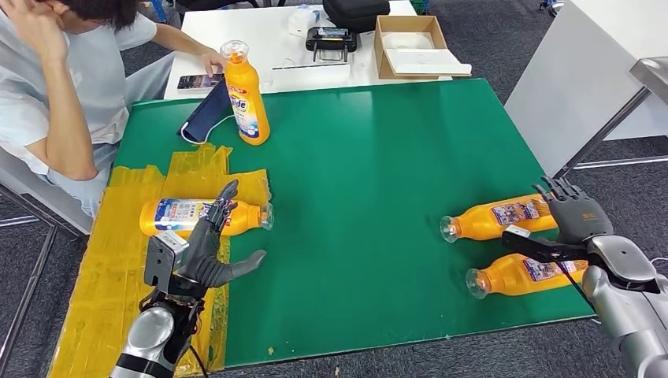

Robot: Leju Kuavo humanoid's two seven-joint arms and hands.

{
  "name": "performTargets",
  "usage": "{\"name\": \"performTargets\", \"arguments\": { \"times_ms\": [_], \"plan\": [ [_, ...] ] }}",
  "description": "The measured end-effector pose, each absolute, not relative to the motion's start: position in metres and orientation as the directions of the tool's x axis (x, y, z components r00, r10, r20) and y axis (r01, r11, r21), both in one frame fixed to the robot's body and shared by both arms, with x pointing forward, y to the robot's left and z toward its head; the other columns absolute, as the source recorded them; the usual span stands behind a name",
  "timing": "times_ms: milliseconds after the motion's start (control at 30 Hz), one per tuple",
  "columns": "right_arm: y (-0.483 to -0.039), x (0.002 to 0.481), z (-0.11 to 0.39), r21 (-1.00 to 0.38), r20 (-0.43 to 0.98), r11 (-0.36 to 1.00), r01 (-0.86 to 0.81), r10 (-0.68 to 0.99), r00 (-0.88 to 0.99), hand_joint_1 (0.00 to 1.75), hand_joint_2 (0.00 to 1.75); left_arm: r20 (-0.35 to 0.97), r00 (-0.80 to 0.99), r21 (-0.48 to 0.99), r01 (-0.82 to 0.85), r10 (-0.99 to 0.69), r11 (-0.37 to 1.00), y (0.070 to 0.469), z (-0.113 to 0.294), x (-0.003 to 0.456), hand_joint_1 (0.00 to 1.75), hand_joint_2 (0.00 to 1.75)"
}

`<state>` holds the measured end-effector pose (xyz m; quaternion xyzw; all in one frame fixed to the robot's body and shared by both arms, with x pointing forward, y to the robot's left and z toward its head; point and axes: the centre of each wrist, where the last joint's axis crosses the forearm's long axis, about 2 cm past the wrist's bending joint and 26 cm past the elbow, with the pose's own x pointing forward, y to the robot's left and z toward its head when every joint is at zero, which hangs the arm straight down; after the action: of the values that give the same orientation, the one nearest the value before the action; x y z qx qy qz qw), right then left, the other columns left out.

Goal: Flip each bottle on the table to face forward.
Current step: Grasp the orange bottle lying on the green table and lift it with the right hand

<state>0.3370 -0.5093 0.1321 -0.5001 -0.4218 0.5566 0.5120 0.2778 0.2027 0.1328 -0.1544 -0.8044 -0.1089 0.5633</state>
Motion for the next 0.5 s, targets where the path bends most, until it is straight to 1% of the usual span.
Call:
{"name": "performTargets", "arguments": {
  "times_ms": [200, 500],
  "plan": [
    [-0.512, 0.343, 0.128, -0.975, -0.138, -0.129, -0.178, 0.990, 0.038, 0.00, 1.75, 0.942, -0.307, -0.007, 0.392, 0.138, 0.920, 0.199, 0.132, 0.280, 0.00, 1.75],
    [-0.497, 0.349, 0.111, -0.965, -0.146, -0.144, -0.219, 0.989, -0.008, 0.00, 1.75, 0.944, -0.296, -0.011, 0.411, 0.145, 0.912, 0.195, 0.131, 0.283, 0.00, 1.75]
  ]
}}
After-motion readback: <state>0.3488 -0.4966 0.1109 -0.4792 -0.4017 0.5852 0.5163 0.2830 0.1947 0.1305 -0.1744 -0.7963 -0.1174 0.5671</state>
